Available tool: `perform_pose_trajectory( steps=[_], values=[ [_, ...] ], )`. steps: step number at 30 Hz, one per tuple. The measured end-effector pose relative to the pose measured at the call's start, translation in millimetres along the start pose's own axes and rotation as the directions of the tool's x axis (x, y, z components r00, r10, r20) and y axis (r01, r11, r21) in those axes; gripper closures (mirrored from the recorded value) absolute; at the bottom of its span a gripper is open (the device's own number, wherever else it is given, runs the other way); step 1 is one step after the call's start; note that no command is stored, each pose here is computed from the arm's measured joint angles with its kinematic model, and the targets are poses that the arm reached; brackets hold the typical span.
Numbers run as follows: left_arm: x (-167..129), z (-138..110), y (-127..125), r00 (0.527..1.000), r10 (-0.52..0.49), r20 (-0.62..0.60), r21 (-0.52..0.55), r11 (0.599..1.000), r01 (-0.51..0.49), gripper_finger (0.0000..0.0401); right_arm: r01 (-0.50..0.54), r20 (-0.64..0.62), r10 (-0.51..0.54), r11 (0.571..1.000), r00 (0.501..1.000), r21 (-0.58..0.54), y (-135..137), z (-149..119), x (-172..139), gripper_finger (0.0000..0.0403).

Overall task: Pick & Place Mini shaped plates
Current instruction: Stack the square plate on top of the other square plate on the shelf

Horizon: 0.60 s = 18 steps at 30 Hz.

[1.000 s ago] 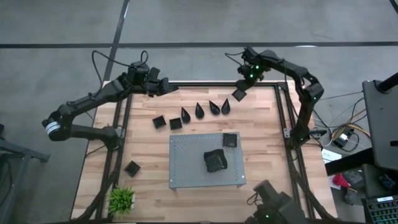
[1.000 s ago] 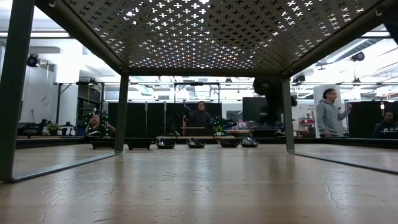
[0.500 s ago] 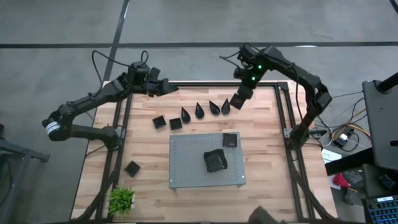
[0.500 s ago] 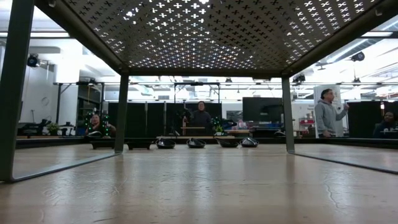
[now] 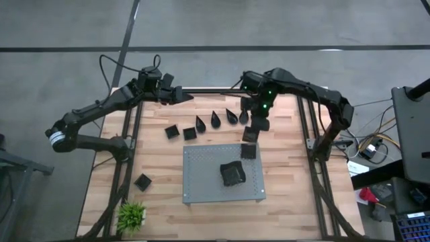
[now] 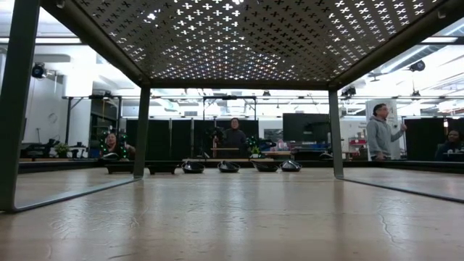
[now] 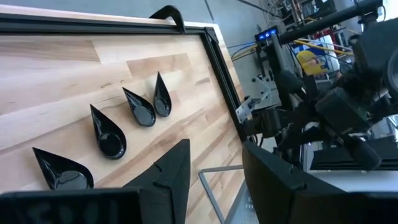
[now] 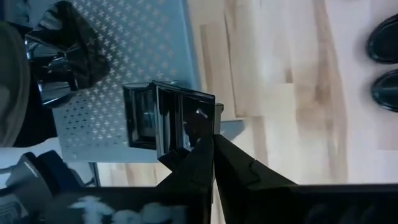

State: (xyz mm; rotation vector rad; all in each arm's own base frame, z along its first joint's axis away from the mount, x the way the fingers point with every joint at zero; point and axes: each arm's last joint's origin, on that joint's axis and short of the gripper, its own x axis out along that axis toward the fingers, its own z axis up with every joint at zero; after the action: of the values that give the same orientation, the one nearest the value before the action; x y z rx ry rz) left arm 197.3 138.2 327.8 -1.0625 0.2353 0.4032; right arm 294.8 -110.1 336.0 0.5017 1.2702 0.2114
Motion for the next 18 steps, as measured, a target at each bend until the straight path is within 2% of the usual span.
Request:
perform_pose_trajectory(
  steps=[8, 18],
  values=[
    [0.1, -0.8, -0.6, 1.0, -0.016, -0.019, 0.003, 1.0, 0.016, 0.0263, -0.047, -0.034, 0.044, 0.995, 0.998, -0.093, 26.9, 2.9, 14.9, 0.0394],
    [0.2, -0.9, -0.7, 1.0, -0.016, -0.02, 0.006, 1.0, 0.016, 0.0263, -0.052, -0.028, 0.047, 0.982, 0.998, -0.183, 34.0, 5.0, 19.7, 0.0394]
  ],
)
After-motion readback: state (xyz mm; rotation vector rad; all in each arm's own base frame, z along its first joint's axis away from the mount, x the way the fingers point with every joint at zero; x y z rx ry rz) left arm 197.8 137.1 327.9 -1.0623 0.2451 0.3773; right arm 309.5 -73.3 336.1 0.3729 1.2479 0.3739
